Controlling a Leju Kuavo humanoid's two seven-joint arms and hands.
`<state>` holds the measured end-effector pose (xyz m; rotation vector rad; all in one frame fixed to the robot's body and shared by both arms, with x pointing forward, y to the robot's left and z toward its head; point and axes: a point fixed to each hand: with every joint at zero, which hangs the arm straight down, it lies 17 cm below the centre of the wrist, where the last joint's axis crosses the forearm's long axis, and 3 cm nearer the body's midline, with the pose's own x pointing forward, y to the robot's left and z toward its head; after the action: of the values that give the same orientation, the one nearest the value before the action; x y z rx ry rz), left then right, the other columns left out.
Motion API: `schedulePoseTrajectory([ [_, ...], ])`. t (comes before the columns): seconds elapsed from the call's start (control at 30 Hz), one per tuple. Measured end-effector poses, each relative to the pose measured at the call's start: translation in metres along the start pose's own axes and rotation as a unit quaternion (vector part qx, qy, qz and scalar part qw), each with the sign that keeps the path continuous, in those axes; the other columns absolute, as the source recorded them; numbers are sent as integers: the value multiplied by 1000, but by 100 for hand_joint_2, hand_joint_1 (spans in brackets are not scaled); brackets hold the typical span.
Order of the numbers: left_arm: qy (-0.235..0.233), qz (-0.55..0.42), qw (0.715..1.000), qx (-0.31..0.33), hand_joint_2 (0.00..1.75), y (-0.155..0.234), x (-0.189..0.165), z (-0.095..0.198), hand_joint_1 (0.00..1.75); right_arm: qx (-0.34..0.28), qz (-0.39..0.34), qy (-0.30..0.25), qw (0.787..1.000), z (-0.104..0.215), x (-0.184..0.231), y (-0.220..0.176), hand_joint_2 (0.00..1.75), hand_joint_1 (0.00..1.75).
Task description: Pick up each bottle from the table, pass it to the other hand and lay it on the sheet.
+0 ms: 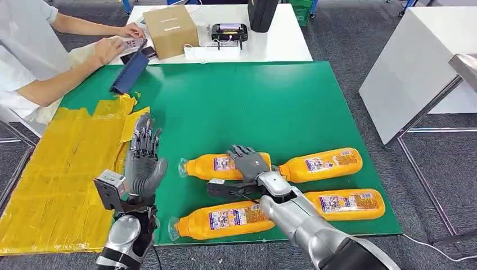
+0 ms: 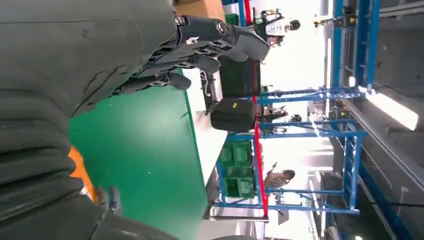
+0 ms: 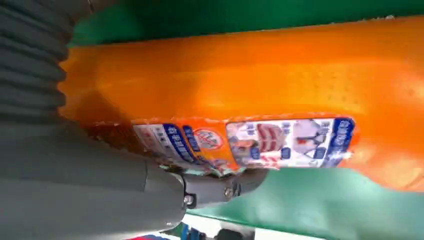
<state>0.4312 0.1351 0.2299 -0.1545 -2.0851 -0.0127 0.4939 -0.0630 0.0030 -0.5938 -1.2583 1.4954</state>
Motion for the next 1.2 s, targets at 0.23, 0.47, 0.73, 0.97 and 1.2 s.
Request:
schedulePoseTrajectory([
  [0.23,4,8,1000,-5,175,-8,-3,-3,0,34,6,43,998,0,-24,7,175,175],
  [0.47,7,11,1000,-6,175,-10,-6,-3,0,33,10,56,998,-1,-32,5,175,175],
  [0.73,15,-1,1000,-7,175,-11,-10,-1,0,-87,-14,46,995,-1,-31,-29,175,175],
  [0.97,21,-26,999,-9,175,-11,-12,10,0,-287,-150,-1,946,28,-20,-100,175,175],
  [1.2,19,-32,999,-8,175,-11,-11,12,0,-364,-198,-10,910,52,-27,-138,175,175],
])
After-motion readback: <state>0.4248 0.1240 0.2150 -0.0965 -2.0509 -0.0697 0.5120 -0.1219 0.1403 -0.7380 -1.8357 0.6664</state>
